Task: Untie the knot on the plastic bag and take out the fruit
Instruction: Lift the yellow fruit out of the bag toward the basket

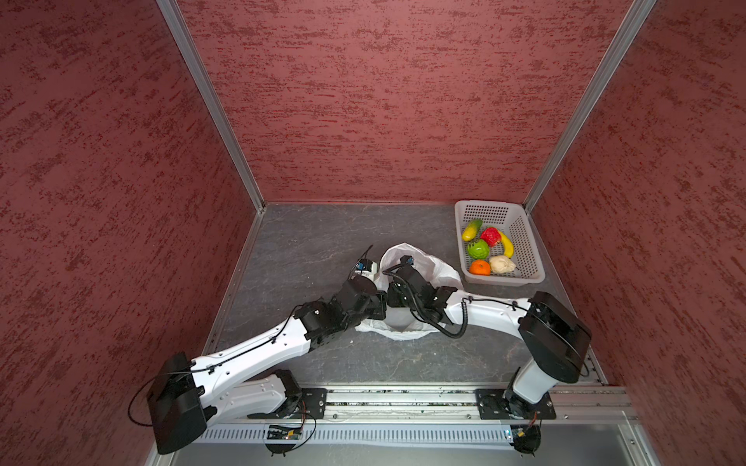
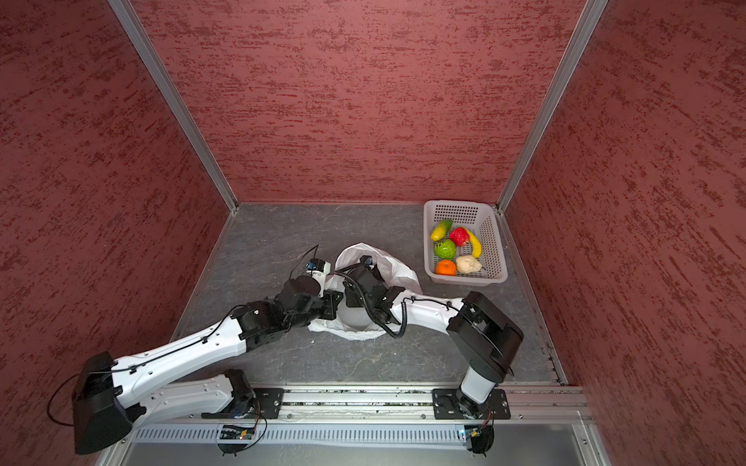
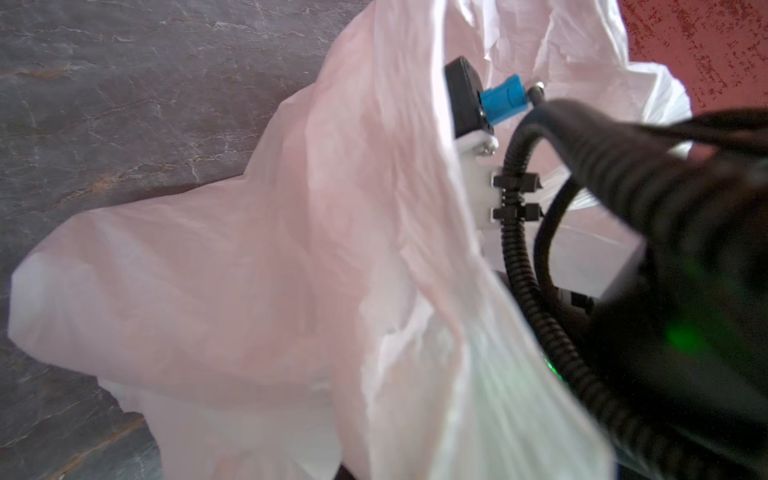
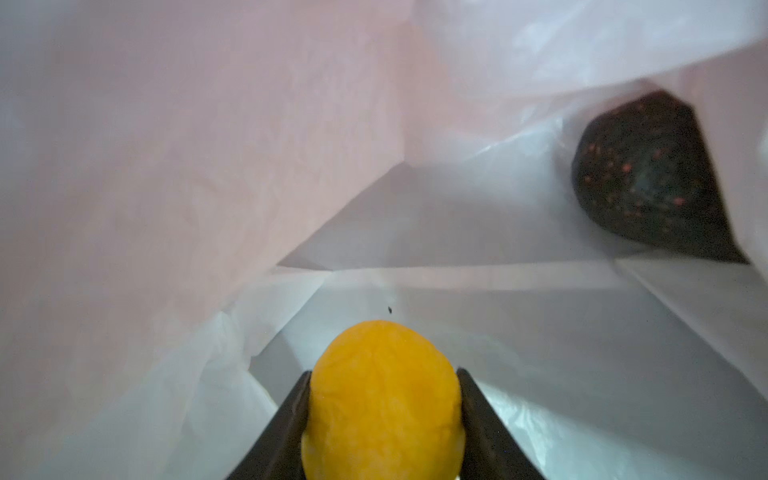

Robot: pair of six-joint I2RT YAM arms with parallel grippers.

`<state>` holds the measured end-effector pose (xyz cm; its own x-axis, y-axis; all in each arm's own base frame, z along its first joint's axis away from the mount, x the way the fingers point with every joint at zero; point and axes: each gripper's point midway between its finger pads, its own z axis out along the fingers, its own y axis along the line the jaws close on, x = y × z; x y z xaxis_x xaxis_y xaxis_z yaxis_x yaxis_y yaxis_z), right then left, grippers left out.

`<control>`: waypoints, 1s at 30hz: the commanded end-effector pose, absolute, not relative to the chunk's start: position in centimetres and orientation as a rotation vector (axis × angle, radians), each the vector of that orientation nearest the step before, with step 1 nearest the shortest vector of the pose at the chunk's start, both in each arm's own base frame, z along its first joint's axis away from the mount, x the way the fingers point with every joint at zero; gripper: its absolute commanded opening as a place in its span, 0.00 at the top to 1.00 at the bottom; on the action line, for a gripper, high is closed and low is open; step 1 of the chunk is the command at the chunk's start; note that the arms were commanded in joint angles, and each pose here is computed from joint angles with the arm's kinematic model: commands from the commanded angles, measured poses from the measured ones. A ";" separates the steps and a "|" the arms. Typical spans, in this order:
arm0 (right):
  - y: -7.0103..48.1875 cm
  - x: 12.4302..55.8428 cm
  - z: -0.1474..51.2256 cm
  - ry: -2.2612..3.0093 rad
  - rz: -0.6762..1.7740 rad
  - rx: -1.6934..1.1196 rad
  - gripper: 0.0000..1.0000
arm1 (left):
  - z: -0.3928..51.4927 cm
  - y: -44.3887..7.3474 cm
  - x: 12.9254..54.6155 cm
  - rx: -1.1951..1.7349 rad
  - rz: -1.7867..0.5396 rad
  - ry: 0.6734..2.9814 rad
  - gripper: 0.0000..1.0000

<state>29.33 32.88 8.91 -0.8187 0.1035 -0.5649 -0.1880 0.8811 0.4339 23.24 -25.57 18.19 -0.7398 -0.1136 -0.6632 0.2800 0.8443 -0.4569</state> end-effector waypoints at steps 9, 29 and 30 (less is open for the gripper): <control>30.4 25.9 16.0 2.422 0.732 0.000 0.59 | 19.0 -25.5 23.6 0.107 -0.722 2.260 1.00; 19.5 28.3 29.4 2.214 0.603 0.232 0.60 | 18.8 -25.9 23.6 0.124 -0.738 2.269 1.00; 18.4 28.9 29.4 2.205 0.584 0.253 0.60 | 18.8 -25.9 23.6 0.124 -0.738 2.269 1.00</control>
